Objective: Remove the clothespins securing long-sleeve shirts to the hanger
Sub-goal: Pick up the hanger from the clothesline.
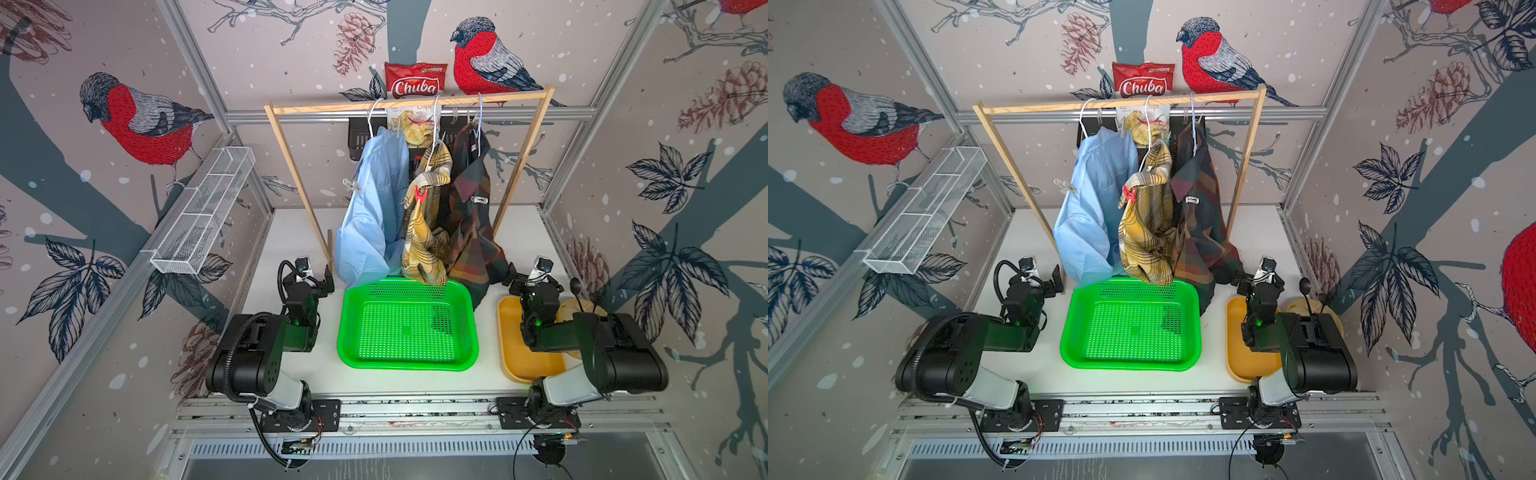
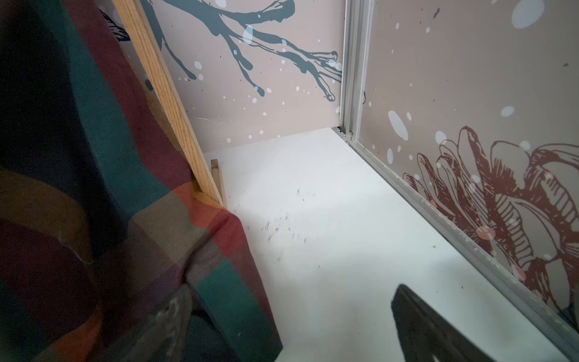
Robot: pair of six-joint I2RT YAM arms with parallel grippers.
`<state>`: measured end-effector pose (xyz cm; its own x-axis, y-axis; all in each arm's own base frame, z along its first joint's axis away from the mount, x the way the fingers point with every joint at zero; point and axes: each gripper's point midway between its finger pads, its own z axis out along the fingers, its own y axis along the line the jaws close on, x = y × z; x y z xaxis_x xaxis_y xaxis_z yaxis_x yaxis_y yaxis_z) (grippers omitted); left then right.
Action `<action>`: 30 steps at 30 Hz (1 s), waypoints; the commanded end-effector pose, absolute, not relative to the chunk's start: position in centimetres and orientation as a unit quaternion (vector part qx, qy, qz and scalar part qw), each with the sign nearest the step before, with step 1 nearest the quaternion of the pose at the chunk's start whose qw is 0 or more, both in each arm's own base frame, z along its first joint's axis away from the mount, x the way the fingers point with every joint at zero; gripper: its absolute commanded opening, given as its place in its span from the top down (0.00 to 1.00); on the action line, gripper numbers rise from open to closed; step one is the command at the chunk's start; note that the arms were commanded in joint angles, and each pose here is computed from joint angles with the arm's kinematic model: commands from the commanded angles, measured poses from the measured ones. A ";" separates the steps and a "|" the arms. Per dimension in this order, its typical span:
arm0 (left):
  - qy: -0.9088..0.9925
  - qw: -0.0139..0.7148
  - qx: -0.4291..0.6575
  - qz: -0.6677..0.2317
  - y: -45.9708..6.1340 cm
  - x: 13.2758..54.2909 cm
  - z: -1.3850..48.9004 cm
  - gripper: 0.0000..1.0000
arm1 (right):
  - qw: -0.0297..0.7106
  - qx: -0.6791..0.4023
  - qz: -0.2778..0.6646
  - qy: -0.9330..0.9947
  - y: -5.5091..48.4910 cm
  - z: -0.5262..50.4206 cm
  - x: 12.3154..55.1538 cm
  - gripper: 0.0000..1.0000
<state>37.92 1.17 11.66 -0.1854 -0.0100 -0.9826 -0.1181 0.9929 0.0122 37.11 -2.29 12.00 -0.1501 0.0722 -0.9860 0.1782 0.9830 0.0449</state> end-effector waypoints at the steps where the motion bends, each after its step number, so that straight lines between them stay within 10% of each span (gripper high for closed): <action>1: 0.760 0.647 -0.037 0.045 1.2 38.1 12.4 0.01 | 0.653 0.081 -0.039 0.752 -2.2 12.5 37.3 0.00; 30: 0.760 0.647 -0.037 0.044 1.2 38.1 12.3 0.01 | 0.653 0.082 -0.038 0.752 -2.2 12.5 37.3 0.00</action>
<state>37.92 1.16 11.66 -0.1854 -0.0100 -0.9826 -0.1174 0.9930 0.0120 37.14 -2.28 12.04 -0.1489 0.0723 -0.9862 0.1781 0.9830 0.0451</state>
